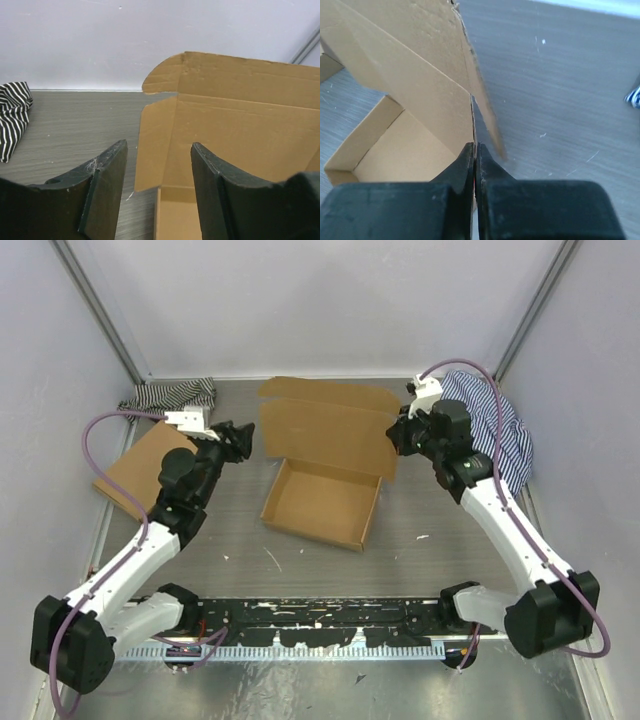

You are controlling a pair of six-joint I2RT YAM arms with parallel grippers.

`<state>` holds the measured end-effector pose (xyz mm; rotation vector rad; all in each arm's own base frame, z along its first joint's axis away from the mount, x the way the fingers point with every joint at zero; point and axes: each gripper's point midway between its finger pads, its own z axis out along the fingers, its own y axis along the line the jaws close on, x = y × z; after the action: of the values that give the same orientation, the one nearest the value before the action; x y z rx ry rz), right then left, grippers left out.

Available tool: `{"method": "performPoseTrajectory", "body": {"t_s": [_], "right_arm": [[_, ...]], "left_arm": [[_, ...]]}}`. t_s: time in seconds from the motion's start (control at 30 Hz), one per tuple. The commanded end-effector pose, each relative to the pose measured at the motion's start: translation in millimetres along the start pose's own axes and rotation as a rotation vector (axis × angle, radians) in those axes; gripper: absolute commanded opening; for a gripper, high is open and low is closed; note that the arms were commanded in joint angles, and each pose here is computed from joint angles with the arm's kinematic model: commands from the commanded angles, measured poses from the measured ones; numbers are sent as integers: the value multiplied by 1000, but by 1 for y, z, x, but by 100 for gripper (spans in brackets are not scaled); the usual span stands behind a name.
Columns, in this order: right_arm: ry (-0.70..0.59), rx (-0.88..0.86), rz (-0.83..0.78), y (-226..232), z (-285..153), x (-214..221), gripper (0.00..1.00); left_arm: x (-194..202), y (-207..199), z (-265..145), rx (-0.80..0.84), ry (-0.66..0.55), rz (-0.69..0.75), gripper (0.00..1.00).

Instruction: Fold the paper box

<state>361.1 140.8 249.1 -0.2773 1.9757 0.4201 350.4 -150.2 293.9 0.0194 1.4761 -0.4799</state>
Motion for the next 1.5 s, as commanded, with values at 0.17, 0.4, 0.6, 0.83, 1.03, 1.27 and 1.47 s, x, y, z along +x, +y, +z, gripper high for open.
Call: {"method": "performPoseTrajectory", "body": {"t_s": [0.17, 0.4, 0.6, 0.83, 1.03, 1.27, 1.47], "right_arm": [[-300, -238, -288, 49, -34, -48, 3], [-225, -284, -328, 55, -43, -32, 1], [-209, -299, -341, 58, -54, -25, 1], [-191, -309, -343, 59, -58, -21, 1], [-171, -319, -337, 60, -54, -16, 1], [-168, -340, -331, 63, -55, -15, 1], [-161, -348, -329, 64, -52, -14, 1]], "left_arm": [[-1, 3, 9, -27, 97, 94, 65], [27, 7, 32, 30, 163, 255, 69], [33, 25, 47, 77, 191, 252, 76], [45, 47, 71, 186, 197, 102, 83], [33, 32, 76, 416, 69, -128, 74], [39, 13, 88, 544, 118, -200, 63], [45, 8, 90, 524, 161, -88, 63]]}}
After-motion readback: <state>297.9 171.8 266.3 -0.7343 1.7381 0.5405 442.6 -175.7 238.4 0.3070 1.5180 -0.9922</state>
